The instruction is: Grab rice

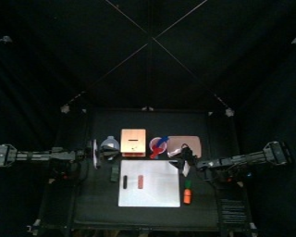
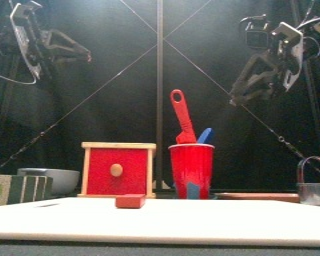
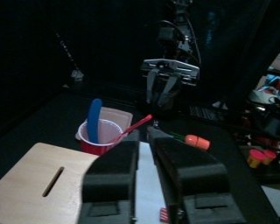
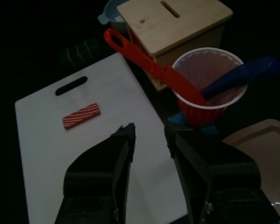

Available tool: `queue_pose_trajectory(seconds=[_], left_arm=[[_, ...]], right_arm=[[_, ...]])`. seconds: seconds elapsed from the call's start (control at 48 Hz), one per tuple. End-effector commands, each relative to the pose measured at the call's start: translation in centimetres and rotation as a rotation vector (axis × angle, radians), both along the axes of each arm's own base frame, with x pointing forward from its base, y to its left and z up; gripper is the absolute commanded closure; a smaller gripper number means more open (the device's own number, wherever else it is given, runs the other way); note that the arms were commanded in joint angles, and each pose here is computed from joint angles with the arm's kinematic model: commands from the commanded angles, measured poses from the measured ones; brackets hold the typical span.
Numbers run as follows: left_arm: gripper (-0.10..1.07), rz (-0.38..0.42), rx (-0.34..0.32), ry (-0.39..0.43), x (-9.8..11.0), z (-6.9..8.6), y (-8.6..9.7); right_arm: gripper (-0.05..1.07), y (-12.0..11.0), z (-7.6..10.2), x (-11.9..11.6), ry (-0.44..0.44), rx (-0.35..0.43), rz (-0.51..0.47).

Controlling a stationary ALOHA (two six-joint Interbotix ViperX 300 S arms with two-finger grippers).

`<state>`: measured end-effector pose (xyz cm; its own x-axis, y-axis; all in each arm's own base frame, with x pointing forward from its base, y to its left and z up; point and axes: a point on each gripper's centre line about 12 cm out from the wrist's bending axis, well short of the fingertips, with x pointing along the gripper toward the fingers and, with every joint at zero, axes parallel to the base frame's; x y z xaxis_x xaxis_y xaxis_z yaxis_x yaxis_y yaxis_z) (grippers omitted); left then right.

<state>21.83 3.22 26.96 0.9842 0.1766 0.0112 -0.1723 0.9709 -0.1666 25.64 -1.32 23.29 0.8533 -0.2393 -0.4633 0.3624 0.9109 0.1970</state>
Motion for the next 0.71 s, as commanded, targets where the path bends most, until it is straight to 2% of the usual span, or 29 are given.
queue_pose_trajectory(seconds=[0.0,0.062,0.167,0.354,0.521,0.688], left_arm=[[0.24,0.021,-0.041,0.009,0.8,1.5,0.6],[0.16,0.036,-0.093,0.046,1.3,1.8,1.0],[0.1,0.074,-0.218,0.114,1.8,2.0,2.0],[0.1,0.138,-0.426,0.2,1.7,2.1,3.8],[0.1,0.167,-0.523,0.287,0.9,0.9,4.5],[0.1,0.227,-0.675,0.373,-0.1,0.0,6.0]], right_arm=[[0.3,-0.1,0.7,0.1,-0.022,-0.001,-0.001],[0.3,-0.1,0.6,0.0,-0.02,-0.002,-0.003],[0.3,-0.2,0.6,0.0,-0.02,-0.002,-0.004],[0.3,-0.2,0.6,0.0,-0.019,-0.002,-0.004],[0.3,-0.2,0.1,-0.2,-0.007,0.004,-0.009],[0.3,-0.3,-0.1,-0.3,-0.001,0.006,-0.012]])
